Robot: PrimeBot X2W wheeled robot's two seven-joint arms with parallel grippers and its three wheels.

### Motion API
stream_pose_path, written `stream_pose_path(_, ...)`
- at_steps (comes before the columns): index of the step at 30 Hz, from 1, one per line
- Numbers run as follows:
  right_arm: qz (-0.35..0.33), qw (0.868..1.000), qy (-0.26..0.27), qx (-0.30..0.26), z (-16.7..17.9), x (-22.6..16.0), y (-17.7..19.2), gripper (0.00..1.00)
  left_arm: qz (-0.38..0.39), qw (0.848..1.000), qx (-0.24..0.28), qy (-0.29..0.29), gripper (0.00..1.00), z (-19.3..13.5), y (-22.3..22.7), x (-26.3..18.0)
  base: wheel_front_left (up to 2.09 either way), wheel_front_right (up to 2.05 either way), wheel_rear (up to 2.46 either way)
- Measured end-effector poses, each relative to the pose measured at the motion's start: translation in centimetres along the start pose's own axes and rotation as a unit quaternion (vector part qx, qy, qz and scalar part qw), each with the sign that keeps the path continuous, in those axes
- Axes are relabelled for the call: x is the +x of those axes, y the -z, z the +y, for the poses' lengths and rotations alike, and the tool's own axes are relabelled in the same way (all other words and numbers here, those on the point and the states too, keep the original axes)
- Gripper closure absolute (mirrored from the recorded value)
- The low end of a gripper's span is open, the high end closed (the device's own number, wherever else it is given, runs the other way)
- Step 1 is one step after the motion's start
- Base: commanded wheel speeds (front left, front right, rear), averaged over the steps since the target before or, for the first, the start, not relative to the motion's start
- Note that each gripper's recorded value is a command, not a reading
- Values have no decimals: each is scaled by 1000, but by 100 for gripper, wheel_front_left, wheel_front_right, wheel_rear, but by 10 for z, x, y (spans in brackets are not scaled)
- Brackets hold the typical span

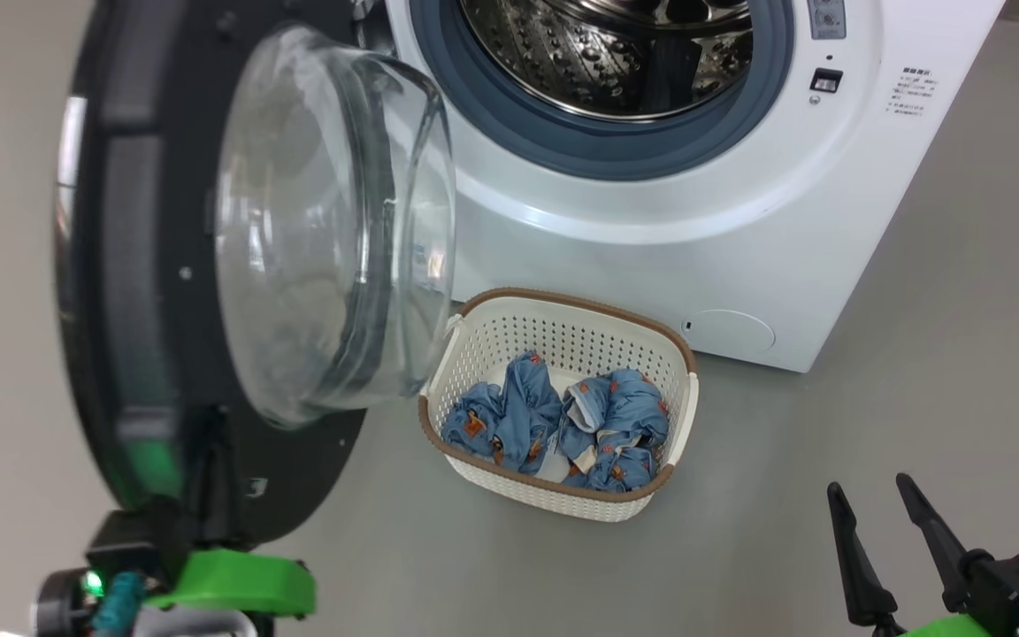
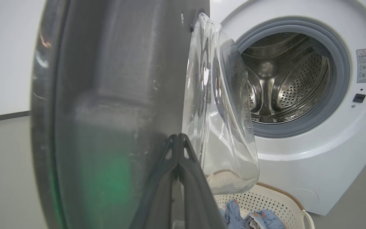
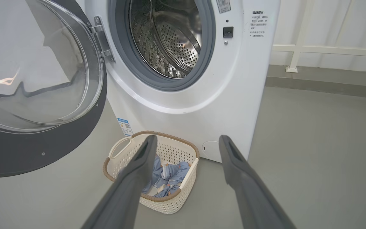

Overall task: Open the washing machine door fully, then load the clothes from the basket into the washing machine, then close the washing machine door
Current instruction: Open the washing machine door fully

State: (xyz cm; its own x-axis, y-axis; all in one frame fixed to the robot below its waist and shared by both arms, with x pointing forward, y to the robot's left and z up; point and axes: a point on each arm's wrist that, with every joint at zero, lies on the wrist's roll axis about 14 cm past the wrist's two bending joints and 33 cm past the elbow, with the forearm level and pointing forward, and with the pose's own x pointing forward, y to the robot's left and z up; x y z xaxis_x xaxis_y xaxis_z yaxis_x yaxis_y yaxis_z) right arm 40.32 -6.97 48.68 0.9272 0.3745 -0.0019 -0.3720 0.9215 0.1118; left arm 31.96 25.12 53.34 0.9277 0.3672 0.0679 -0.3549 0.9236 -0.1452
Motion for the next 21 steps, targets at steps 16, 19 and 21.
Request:
stream_pose_path(16,9,1000,7,-2,-9,16,6,0,-43,995,30,-90,100,80,-28,47,0,0,0)
stream_pose_path(19,12,1000,7,-1,-10,18,8,0,-48,993,36,-98,100,92,-32,56,0,0,0)
stream_pose_path(21,12,1000,7,-3,-11,22,9,0,-46,993,39,-103,100,104,-31,64,0,0,0)
